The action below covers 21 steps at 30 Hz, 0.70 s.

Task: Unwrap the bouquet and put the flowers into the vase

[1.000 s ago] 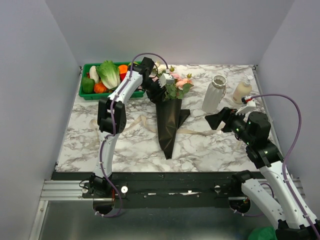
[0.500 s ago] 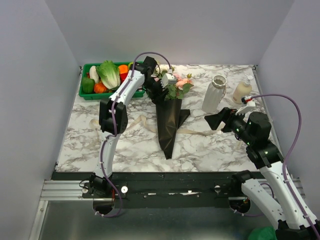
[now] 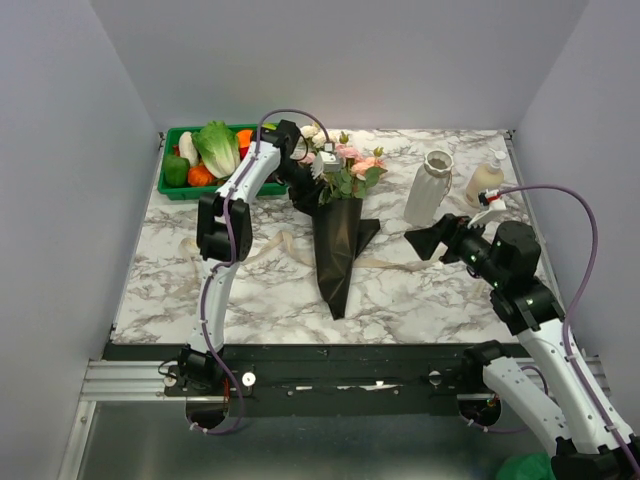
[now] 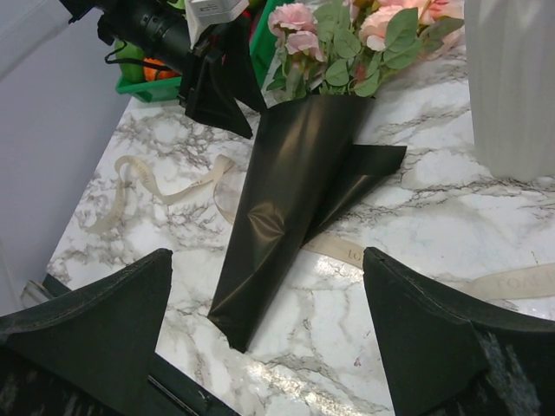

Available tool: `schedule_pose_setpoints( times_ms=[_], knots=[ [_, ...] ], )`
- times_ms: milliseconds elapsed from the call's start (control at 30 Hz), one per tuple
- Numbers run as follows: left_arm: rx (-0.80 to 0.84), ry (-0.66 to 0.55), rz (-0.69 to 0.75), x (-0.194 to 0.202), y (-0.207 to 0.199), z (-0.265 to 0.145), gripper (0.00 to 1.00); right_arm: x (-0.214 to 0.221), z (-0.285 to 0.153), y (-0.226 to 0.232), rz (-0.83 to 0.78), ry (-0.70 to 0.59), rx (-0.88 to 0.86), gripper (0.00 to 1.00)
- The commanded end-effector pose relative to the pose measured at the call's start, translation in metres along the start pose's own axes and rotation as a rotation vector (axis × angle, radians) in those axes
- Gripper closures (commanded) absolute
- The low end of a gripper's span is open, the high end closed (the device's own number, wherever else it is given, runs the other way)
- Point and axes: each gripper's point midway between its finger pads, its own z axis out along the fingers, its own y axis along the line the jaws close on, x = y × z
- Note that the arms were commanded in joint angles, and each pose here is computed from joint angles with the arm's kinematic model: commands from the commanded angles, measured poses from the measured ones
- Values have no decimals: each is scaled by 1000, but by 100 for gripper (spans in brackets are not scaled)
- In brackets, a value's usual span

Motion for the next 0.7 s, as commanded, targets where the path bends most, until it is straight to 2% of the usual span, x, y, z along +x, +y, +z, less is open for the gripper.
schedule_pose_setpoints(
  times_ms=[0, 533, 667],
  knots=[
    [118, -24, 40, -1, -24, 9, 44, 2, 4, 6, -10, 11, -45, 4],
    [40, -99, 89, -21, -1, 12, 43, 10, 4, 15, -5, 23, -118, 4],
    [60, -85, 76, -16, -1, 16, 47, 7, 5, 17, -6, 19, -125, 4]
  ],
)
